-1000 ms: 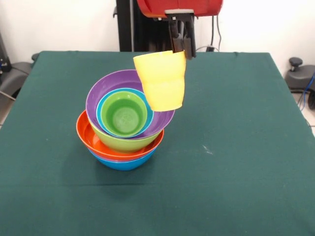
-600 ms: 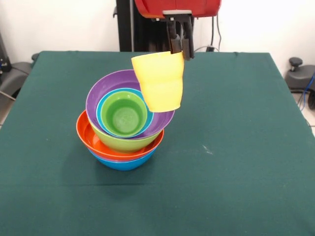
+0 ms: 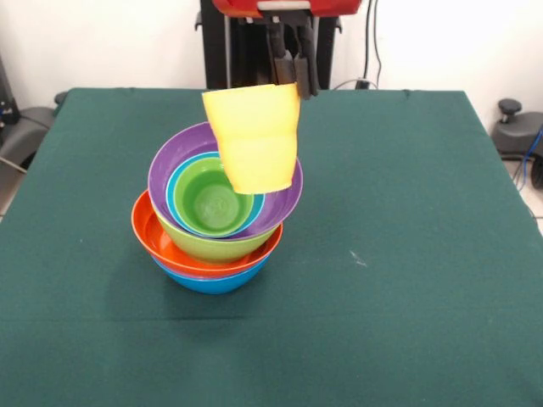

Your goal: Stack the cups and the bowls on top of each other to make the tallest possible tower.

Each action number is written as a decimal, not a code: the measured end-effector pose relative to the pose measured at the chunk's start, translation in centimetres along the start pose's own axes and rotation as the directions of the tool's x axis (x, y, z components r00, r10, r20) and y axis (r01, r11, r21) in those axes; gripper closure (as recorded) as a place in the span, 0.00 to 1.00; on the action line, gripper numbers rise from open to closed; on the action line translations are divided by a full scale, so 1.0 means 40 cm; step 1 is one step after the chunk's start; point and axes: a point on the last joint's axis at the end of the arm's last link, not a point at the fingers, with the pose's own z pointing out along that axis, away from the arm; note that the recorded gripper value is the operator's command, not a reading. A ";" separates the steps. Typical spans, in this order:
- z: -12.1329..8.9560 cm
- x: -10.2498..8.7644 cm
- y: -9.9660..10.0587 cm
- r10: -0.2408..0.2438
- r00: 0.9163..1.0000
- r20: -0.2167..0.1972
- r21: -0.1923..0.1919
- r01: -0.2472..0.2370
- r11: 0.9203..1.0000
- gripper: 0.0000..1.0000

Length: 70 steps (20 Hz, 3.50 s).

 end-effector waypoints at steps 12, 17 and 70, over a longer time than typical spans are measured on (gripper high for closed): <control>-0.007 -0.013 -0.015 0.011 1.000 -0.012 0.010 -0.011 1.000 1.00; 0.041 -0.012 -0.024 0.014 0.999 -0.039 0.009 -0.013 1.000 1.00; 0.110 -0.035 -0.077 0.033 0.998 -0.051 0.027 -0.032 0.999 1.00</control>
